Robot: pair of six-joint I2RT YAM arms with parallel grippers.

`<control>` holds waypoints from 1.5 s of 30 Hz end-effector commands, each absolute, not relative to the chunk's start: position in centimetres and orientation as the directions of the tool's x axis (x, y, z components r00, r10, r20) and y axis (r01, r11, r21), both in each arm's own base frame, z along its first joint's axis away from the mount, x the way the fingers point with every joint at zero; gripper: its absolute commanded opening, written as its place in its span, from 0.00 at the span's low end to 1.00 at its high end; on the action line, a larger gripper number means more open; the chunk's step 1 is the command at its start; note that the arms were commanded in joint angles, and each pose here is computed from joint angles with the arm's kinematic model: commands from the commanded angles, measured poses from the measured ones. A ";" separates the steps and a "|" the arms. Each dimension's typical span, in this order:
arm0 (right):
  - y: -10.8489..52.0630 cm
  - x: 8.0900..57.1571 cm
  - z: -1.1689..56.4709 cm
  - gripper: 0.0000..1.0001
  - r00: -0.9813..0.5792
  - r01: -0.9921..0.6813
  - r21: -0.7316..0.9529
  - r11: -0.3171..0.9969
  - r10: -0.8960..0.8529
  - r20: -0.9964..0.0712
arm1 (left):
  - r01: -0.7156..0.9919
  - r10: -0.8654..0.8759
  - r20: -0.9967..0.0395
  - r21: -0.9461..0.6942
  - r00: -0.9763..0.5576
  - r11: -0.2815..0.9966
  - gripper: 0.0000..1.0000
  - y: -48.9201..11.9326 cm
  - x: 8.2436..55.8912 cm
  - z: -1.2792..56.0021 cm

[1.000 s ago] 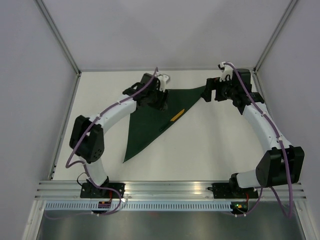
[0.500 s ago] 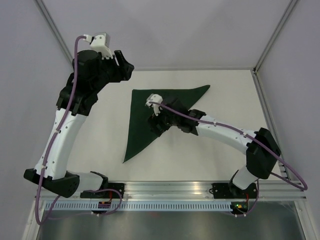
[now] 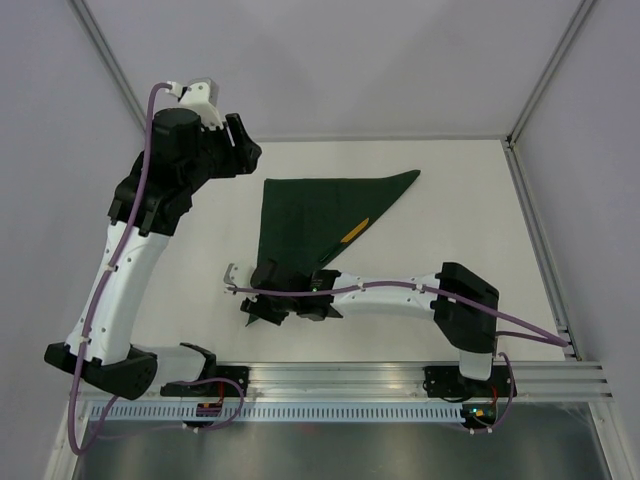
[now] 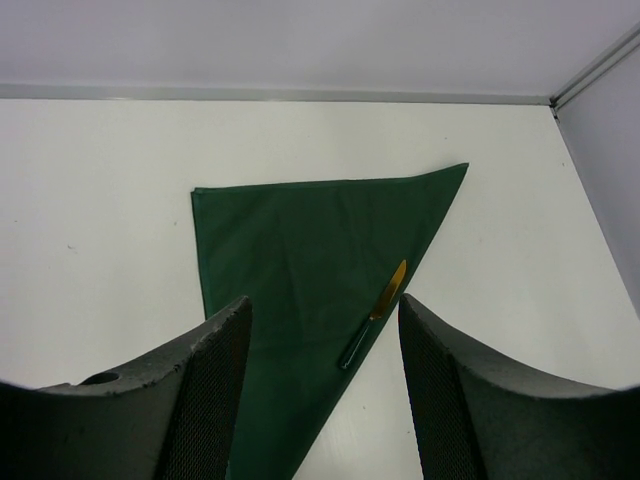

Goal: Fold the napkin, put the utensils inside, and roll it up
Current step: Fold the napkin at the center of the board.

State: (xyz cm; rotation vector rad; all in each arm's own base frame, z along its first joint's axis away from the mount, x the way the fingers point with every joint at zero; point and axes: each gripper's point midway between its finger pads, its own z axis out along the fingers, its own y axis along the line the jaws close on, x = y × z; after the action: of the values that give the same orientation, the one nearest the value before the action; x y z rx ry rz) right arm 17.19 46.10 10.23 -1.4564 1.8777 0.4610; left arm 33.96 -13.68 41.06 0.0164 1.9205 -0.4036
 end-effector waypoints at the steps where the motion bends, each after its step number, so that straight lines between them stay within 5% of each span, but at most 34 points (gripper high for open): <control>1: 47.7 17.3 11.7 0.54 -0.070 -0.931 -0.197 0.306 -0.682 -0.728 | 0.181 -0.206 -0.900 -0.292 -0.383 0.939 0.66 -13.1 32.8 41.5; 14: 50.7 13.7 7.4 0.51 0.006 -0.948 -0.238 0.212 -0.736 -0.677 | 0.187 -0.200 -0.900 -0.289 -0.387 0.939 0.66 -13.0 32.2 41.6; 30: 51.6 15.1 5.6 0.58 0.056 -0.910 -0.347 0.226 -0.763 -0.644 | 0.197 -0.182 -0.895 -0.280 -0.407 0.939 0.66 -13.3 32.4 40.7; 45: 52.3 15.8 4.0 0.54 0.079 -0.890 -0.393 0.231 -0.771 -0.632 | 0.206 -0.162 -0.894 -0.267 -0.417 0.941 0.66 -13.3 32.2 40.1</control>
State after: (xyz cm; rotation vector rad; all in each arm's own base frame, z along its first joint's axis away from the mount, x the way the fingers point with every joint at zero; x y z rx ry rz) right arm 14.99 51.34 2.93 -1.5933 1.7482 0.2302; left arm 33.19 -13.26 39.85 0.0155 1.9625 -0.3855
